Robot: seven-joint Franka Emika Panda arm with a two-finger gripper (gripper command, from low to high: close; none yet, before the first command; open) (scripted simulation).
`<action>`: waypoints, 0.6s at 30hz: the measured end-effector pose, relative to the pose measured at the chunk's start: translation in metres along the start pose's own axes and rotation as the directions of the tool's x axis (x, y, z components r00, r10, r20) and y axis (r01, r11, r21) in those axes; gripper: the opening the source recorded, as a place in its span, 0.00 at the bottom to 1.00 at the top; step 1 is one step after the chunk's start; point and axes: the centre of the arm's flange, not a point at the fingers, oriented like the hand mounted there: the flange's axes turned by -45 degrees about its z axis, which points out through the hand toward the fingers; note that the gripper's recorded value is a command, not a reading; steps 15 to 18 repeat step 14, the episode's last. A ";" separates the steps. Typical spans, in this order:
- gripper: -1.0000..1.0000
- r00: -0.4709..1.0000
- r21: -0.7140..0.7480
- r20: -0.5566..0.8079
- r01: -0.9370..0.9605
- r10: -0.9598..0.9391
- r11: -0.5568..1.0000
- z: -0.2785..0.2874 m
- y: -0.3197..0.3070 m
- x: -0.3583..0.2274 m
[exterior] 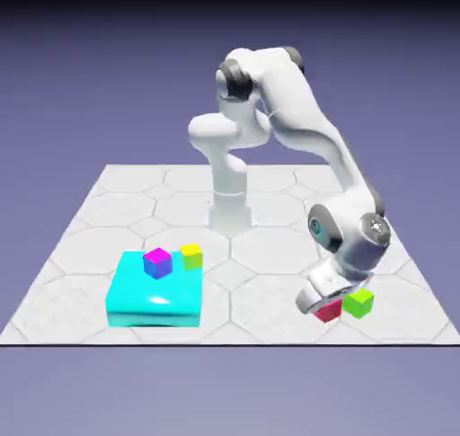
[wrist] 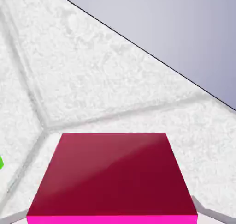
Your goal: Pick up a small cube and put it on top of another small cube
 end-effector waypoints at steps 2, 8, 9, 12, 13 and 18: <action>0.00 0.996 -0.034 0.004 0.092 -0.092 0.995 -0.013 -0.033 0.001; 0.00 0.956 -0.124 0.018 0.291 -0.292 0.948 -0.046 -0.107 -0.006; 0.00 0.957 -0.125 0.018 0.290 -0.291 0.949 -0.025 -0.105 -0.002; 1.00 0.956 -0.124 0.018 0.292 -0.292 0.948 0.022 -0.100 0.002; 1.00 0.956 -0.127 0.018 0.292 -0.292 0.948 0.022 -0.100 0.003; 1.00 0.956 -0.127 0.018 0.292 -0.292 0.948 0.022 -0.100 0.003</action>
